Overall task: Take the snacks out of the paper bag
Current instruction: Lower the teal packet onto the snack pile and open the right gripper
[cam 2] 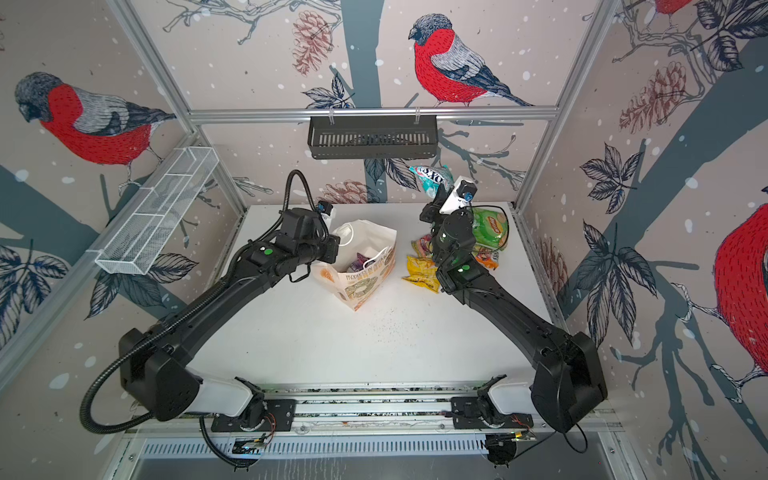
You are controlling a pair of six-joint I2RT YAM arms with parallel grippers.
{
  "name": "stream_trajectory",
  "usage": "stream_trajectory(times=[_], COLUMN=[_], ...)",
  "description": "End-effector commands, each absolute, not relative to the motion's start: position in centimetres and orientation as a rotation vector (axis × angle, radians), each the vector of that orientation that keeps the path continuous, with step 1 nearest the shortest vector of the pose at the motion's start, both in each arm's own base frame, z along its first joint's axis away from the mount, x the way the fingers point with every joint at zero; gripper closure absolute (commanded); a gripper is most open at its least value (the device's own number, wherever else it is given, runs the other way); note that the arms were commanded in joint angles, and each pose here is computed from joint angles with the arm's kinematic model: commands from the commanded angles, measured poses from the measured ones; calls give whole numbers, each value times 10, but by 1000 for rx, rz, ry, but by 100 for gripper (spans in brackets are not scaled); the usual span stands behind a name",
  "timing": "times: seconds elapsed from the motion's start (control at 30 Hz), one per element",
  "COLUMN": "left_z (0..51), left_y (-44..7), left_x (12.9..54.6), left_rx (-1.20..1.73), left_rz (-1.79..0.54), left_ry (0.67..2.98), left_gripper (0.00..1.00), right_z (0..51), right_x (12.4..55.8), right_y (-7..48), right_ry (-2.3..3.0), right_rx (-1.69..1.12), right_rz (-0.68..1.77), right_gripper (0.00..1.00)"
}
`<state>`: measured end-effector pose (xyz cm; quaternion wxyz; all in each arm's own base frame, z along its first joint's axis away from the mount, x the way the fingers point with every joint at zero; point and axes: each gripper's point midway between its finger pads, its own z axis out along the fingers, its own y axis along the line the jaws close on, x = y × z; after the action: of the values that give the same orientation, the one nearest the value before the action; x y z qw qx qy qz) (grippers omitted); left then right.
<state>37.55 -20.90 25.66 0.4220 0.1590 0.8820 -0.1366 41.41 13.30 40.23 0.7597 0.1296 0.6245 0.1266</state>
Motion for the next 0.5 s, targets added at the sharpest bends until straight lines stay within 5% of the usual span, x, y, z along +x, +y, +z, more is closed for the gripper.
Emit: stream_trajectory(times=[0.0,0.47], left_z=[256,258], left_y=[-207,-205], left_x=[374,373], left_rx=[416,413], left_rz=[-330,-324], left_ry=[2209,2199], left_gripper=[100,100], right_z=[397,332], right_x=[414,419], right_y=[121,69], right_ry=[1351,1479], right_rx=[330,428], right_rz=[304,223], right_gripper=[100,100])
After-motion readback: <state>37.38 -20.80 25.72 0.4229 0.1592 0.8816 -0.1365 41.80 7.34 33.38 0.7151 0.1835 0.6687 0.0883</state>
